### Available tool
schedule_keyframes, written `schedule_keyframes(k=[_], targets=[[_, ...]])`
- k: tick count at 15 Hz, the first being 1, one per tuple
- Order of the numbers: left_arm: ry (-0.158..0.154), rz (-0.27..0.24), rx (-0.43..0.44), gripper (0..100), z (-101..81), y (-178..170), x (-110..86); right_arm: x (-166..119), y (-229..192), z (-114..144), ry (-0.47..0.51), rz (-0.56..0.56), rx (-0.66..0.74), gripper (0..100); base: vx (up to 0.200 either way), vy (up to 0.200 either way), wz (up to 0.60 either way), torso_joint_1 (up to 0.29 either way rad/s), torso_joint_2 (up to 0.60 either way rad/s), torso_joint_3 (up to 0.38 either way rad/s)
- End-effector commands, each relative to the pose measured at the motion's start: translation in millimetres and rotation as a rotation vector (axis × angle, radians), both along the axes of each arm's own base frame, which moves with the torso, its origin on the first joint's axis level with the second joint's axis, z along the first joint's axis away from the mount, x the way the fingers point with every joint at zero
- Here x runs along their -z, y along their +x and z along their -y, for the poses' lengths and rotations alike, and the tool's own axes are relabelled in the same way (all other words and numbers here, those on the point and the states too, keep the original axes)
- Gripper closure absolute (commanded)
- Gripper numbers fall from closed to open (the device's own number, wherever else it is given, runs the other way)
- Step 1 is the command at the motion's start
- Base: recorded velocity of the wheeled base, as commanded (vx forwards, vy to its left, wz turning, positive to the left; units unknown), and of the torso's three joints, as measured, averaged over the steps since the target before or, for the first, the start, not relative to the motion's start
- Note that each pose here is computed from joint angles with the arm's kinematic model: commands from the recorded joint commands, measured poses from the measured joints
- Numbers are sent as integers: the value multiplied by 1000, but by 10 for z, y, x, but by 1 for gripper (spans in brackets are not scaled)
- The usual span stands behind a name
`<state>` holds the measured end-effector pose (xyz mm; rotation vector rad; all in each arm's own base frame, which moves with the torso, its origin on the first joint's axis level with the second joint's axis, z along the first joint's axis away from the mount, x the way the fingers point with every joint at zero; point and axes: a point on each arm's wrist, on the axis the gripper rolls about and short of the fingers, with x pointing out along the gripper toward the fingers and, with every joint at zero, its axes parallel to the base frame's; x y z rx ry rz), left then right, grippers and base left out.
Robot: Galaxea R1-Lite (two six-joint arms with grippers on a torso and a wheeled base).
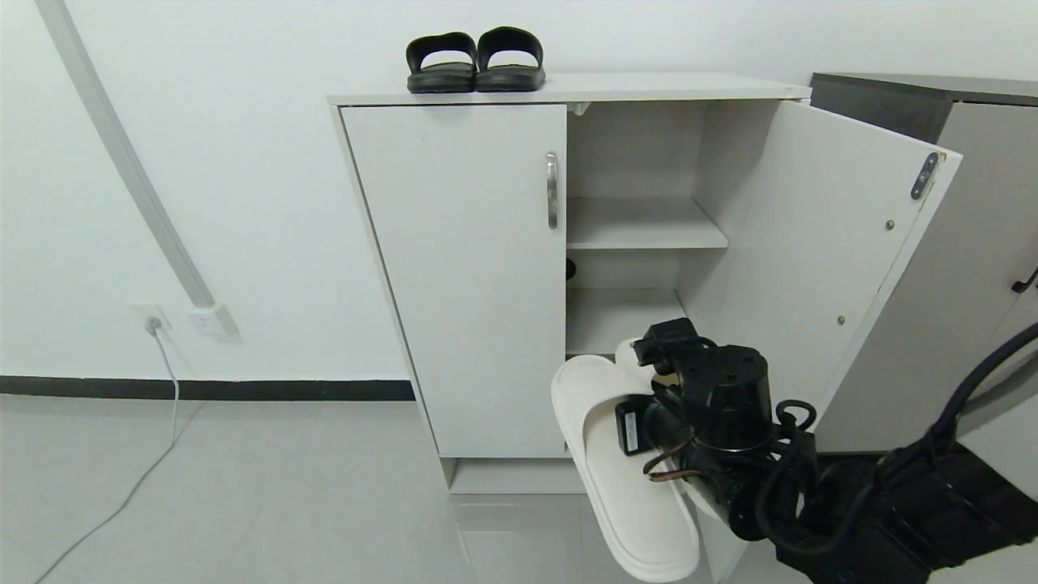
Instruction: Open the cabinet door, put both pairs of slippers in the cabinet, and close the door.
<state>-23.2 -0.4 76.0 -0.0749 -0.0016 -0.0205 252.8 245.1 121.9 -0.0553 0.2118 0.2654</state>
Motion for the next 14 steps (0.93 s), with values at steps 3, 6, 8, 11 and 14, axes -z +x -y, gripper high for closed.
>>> schedule_keyframes(k=[3,6,8,11,14], targets=[[0,-4,1,100,0,3,0,-114,396,-273,46,71,174,100,0,-67,0,1,1,2],[1,-4,0,100,0,3,0,-174,525,-324,79,70,214,100,0,-200,0,4,2,2],[1,-4,0,100,0,3,0,-185,539,-303,82,68,221,100,0,-200,0,7,2,7],[1,-2,0,100,0,2,0,-172,521,-321,81,66,215,100,0,-67,0,1,1,-1],[0,-4,0,100,0,3,0,-167,484,-365,82,65,200,100,0,0,0,0,0,0]])
